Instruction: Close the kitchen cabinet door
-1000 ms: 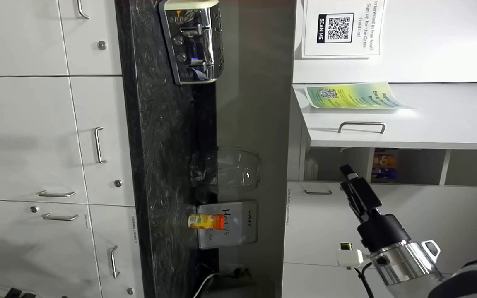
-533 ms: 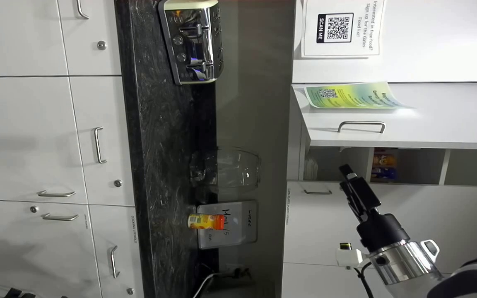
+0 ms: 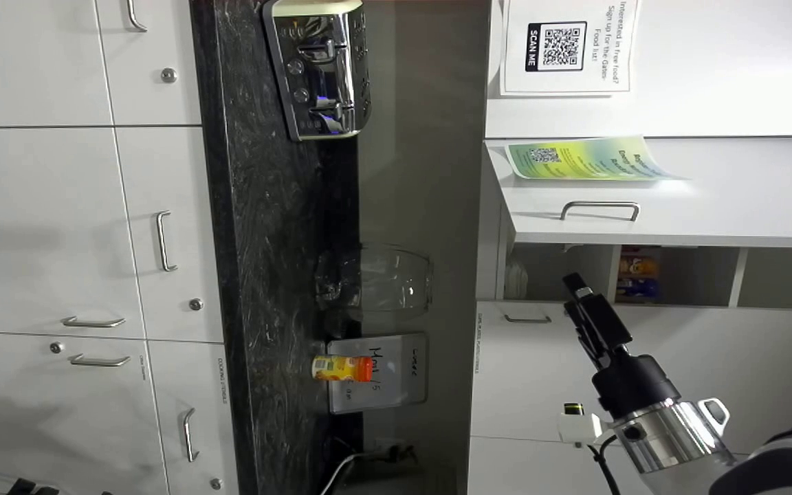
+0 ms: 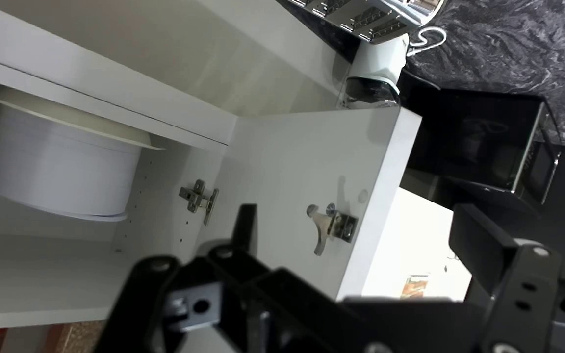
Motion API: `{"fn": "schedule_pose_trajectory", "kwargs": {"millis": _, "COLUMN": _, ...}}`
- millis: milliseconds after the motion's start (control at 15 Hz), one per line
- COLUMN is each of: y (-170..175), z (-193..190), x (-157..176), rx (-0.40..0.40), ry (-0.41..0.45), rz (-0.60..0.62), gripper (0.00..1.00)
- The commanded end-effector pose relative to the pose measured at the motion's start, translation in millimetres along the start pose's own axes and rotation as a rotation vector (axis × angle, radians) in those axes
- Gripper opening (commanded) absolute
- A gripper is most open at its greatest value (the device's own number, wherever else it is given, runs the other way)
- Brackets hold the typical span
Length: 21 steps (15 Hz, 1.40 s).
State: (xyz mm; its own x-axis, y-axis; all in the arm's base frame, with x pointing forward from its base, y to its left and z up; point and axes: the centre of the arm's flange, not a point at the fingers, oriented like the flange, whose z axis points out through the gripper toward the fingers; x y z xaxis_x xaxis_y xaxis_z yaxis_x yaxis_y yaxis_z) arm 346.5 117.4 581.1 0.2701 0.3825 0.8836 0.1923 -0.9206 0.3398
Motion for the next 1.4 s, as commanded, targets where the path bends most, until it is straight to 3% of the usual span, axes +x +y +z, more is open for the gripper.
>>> {"fn": "schedule_pose_trajectory", "kwargs": {"millis": 0, "y": 0, "z": 0, "x": 0, "rx": 0.0, "ry": 0.0, "rz": 0.0, "gripper": 1.0}}
{"fn": "schedule_pose_trajectory", "kwargs": {"millis": 267, "y": 0, "z": -1, "x": 7, "rx": -0.082, "ry": -0.041, "rz": 0.02, "gripper": 1.0}}
{"fn": "schedule_pose_trajectory", "kwargs": {"millis": 600, "y": -30, "z": -16, "x": 3, "rx": -0.116, "ry": -0.105, "rz": 0.049, "gripper": 1.0}}
{"fn": "schedule_pose_trajectory", "kwargs": {"millis": 867, "y": -56, "z": -33, "x": -3, "rx": -0.075, "ry": -0.125, "rz": 0.084, "gripper": 1.0}}
{"fn": "schedule_pose_trajectory", "kwargs": {"millis": 1333, "y": -91, "z": -51, "x": 22, "rx": 0.031, "ry": -0.05, "rz": 0.032, "gripper": 1.0}}
